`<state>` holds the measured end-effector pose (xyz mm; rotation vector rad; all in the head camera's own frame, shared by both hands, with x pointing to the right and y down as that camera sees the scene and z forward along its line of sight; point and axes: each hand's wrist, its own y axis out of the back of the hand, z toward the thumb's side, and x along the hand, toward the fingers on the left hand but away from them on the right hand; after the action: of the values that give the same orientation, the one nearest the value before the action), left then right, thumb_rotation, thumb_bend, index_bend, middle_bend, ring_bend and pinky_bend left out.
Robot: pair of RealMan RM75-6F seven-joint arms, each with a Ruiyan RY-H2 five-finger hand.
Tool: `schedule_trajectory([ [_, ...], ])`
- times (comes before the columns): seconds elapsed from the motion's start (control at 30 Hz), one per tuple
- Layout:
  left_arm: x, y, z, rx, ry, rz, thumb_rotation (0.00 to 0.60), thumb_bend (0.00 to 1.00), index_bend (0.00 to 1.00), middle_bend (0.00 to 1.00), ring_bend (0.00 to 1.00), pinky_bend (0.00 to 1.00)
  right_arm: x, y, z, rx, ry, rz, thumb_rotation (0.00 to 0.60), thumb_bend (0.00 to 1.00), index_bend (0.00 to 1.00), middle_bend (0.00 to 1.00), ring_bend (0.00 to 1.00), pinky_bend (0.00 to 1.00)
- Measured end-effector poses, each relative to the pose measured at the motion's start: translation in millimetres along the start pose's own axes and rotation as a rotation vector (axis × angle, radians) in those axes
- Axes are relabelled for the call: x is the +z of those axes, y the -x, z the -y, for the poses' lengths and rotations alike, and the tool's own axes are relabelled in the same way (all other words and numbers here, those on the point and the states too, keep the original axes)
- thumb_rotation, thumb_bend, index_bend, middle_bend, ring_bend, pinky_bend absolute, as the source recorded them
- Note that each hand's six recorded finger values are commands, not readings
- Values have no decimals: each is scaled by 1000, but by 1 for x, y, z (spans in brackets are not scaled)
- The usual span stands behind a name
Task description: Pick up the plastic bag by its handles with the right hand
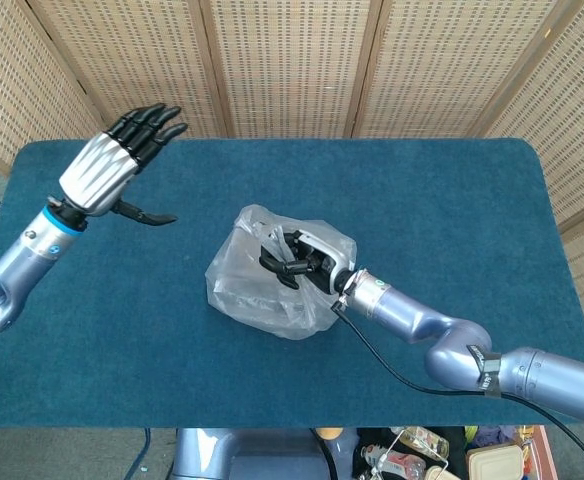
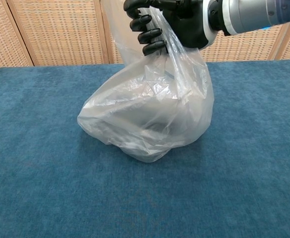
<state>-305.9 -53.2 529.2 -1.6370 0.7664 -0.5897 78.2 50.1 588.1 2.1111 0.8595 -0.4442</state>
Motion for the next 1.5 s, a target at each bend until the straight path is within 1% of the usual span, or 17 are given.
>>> schedule_trajectory([
  [0.07,-14,15,-7,7,-15,-51,228,0,0,0,0,90,2,-1,1,0,-2,-3,600,1000,658,808,849,850],
  [0.13,-27,33,-13,10,-23,-105,368,0,0,0,0,63,5,-3,3,0,-4,-5,600,1000,659,808,849,849],
  [0.17,-32,41,-15,8,-21,-131,421,0,0,0,0,51,5,-4,3,0,-6,-5,600,1000,659,808,849,851],
  [0.23,-42,61,-18,1,-11,-193,555,0,0,0,0,13,7,-5,4,-3,-11,-6,600,1000,660,809,849,861],
  [0.3,-47,75,-20,-10,-1,-244,596,0,0,0,0,0,9,-6,4,-7,-15,-6,600,1000,661,812,852,872],
  [0.43,-53,117,-19,-46,6,-387,600,0,0,0,0,0,12,-8,4,-19,-36,-2,600,1000,662,819,860,895],
  [0.5,-52,139,-17,-63,-1,-454,600,0,0,0,0,0,13,-8,4,-24,-52,2,600,1000,663,821,864,909],
  [0.53,-50,155,-16,-74,-2,-499,600,0,0,0,0,0,14,-8,4,-27,-58,4,600,1000,663,822,866,914],
  [0.63,-44,195,-13,-89,25,-609,600,0,0,0,0,0,16,-8,6,-38,-73,8,600,1000,663,827,871,929],
  [0.73,-39,227,-12,-76,38,-692,600,0,0,0,0,0,19,-7,7,-54,-97,6,600,1000,662,829,872,949],
  [0.83,-34,252,-5,-64,64,-758,600,0,0,0,0,0,23,-6,8,-76,-114,-5,600,1000,650,829,873,959],
  [0.97,-31,276,3,-44,120,-832,600,0,0,0,0,0,30,-5,9,-117,-148,-30,600,1000,643,830,878,963],
  [1.03,-29,285,7,-32,140,-859,600,3,0,0,0,0,33,-4,10,-136,-168,-37,600,1000,644,830,879,963],
  [1.17,-28,291,15,-33,150,-869,600,13,0,0,0,0,36,-3,17,-156,-202,-27,600,1000,647,830,879,963],
  [1.37,-22,287,18,-42,160,-833,600,14,0,0,0,0,43,-4,32,-174,-224,-21,600,1000,651,830,881,964],
  [1.5,-19,286,21,-55,175,-820,600,13,0,0,0,0,52,-6,46,-180,-221,-45,600,1000,651,829,881,963],
])
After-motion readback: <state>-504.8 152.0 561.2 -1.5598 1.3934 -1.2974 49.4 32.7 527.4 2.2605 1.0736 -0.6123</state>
